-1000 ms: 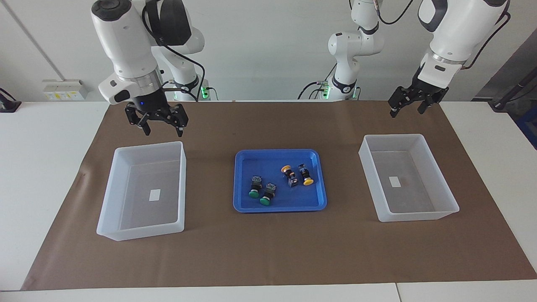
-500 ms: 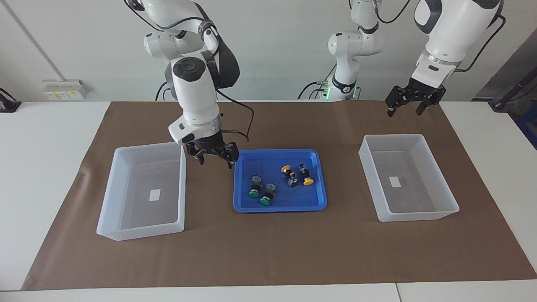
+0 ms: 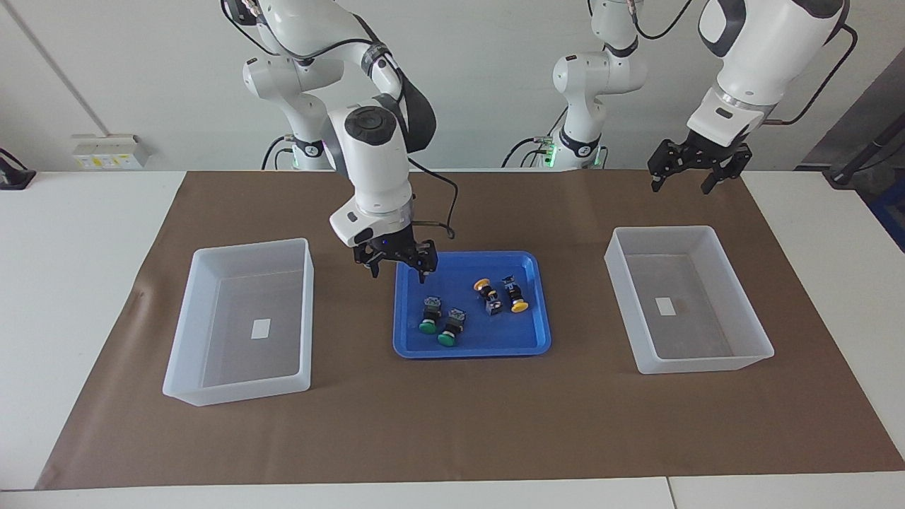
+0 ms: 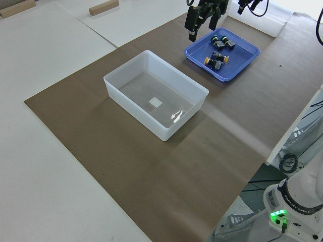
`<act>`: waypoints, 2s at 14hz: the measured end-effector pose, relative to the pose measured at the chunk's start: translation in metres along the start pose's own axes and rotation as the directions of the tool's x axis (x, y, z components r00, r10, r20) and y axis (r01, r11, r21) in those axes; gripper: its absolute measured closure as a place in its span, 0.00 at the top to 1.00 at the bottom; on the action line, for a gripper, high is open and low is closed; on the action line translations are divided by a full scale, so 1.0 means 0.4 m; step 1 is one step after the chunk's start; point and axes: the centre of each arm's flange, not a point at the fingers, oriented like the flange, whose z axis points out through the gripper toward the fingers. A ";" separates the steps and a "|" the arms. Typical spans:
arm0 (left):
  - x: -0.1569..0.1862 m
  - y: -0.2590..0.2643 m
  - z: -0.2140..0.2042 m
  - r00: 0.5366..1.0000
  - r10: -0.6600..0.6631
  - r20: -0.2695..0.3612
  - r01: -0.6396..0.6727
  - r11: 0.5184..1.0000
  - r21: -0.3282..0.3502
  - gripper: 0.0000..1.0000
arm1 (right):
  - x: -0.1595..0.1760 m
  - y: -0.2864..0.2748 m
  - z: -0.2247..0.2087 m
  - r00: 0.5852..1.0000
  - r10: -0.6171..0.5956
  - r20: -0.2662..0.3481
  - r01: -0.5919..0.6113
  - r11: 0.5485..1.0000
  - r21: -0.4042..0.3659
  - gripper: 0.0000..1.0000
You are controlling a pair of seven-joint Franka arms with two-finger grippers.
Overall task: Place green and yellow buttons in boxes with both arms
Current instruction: 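Reach the right gripper into the blue tray and grasp a green button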
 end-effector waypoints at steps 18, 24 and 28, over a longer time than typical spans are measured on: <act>0.031 -0.004 -0.017 1.000 0.016 0.006 -0.016 1.000 0.002 1.00 | -0.021 -0.102 0.264 0.998 -0.044 -0.041 0.044 0.999 -0.023 0.81; 0.031 -0.004 -0.015 1.000 0.016 0.007 -0.016 1.000 0.002 1.00 | -0.056 -0.108 0.314 0.997 -0.068 -0.030 0.067 0.997 -0.026 0.80; 0.031 -0.004 -0.014 1.000 0.016 0.008 -0.016 1.000 0.002 1.00 | -0.082 -0.094 0.361 0.997 -0.075 -0.033 0.074 0.997 -0.017 0.78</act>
